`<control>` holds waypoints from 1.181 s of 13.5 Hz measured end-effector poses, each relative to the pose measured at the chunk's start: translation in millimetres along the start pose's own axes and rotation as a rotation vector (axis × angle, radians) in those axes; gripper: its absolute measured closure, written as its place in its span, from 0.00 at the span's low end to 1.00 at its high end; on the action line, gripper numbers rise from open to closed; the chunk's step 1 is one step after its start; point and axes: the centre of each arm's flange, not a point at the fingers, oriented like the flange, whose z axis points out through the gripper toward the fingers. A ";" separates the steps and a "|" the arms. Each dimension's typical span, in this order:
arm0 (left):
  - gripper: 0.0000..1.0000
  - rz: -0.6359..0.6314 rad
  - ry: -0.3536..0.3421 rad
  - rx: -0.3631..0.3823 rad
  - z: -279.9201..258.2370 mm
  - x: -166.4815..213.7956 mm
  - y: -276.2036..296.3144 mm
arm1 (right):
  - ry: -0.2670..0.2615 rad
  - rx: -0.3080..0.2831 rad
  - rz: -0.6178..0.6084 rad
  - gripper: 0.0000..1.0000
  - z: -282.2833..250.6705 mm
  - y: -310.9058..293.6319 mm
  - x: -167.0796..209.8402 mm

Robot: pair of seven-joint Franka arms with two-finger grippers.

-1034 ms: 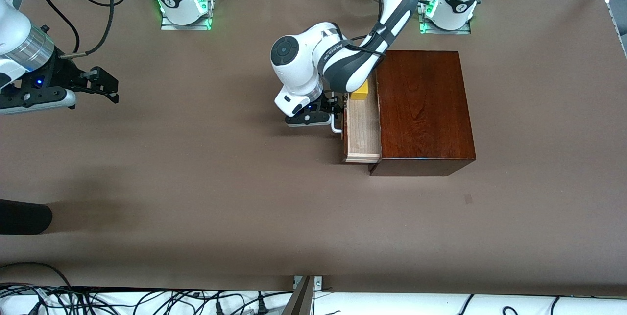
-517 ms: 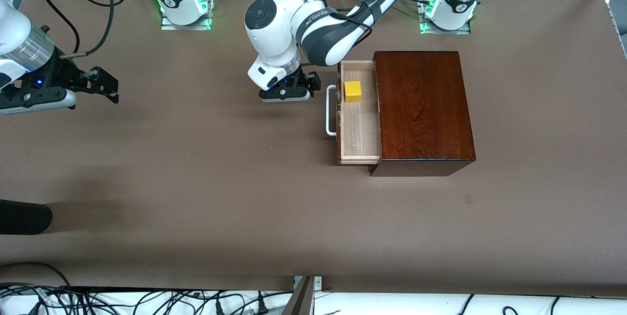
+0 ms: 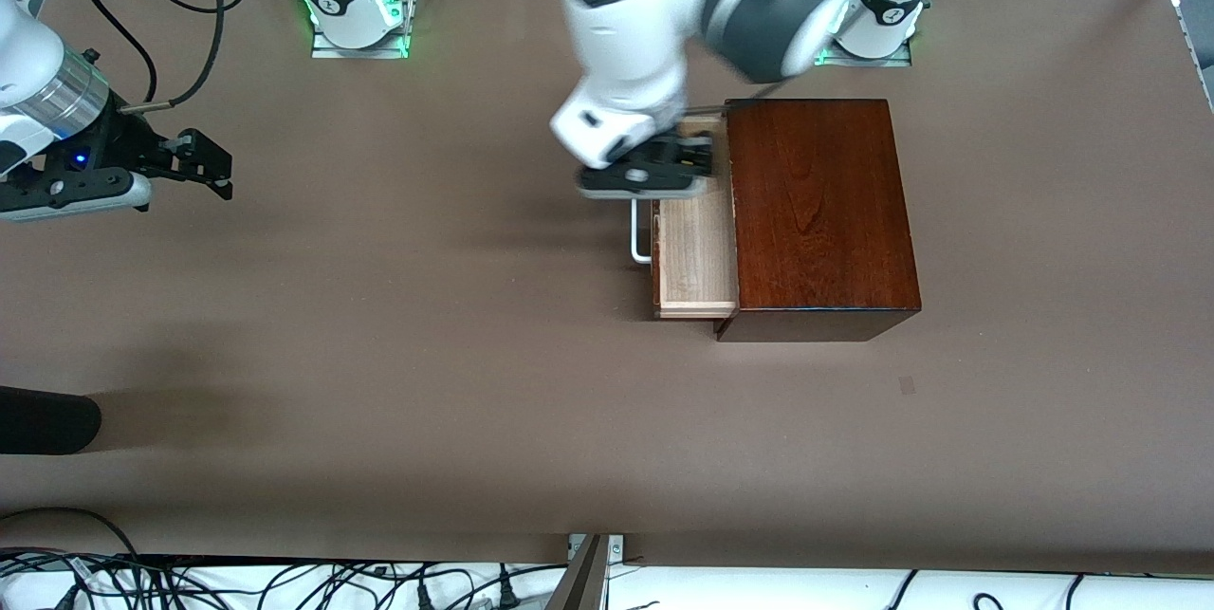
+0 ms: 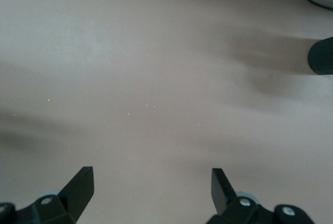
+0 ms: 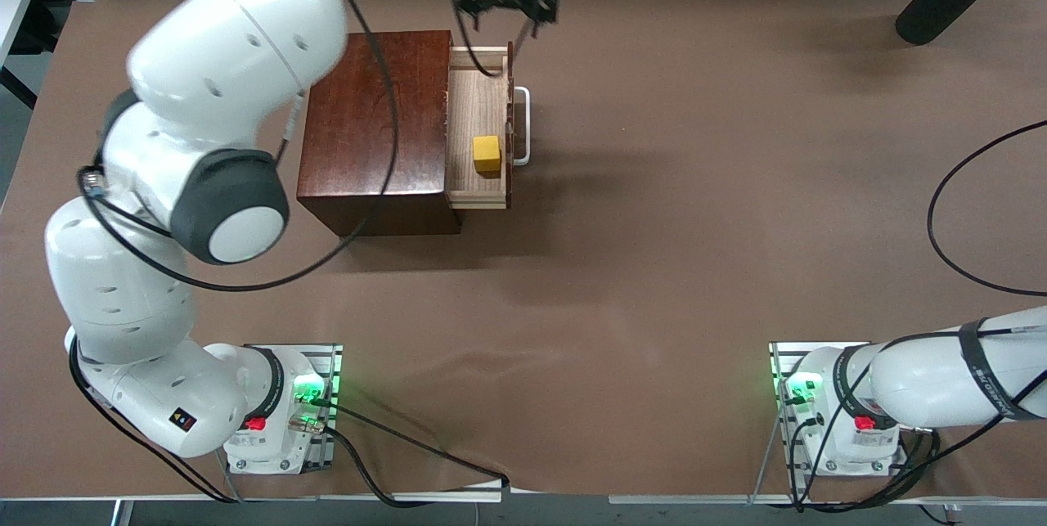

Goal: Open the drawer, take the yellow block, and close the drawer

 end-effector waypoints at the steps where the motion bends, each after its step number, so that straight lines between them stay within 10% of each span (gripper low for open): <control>1: 0.00 0.004 0.002 0.000 -11.1 10.6 -28.1 | 0.000 0.001 -0.011 0.00 0.0 -6.4 0.6; 9: 0.00 -0.001 -0.095 -0.106 -45.6 60.0 -256.3 | -0.041 0.011 -0.205 0.00 23.8 -119.0 6.4; 13: 0.00 -0.075 0.026 -0.098 -30.4 47.6 -311.8 | -0.094 0.012 -0.403 0.00 55.5 -236.1 -9.7; 16: 0.00 -0.066 -0.010 -0.178 -5.0 25.7 -362.6 | -0.059 0.017 -0.590 0.00 76.1 -354.3 -37.1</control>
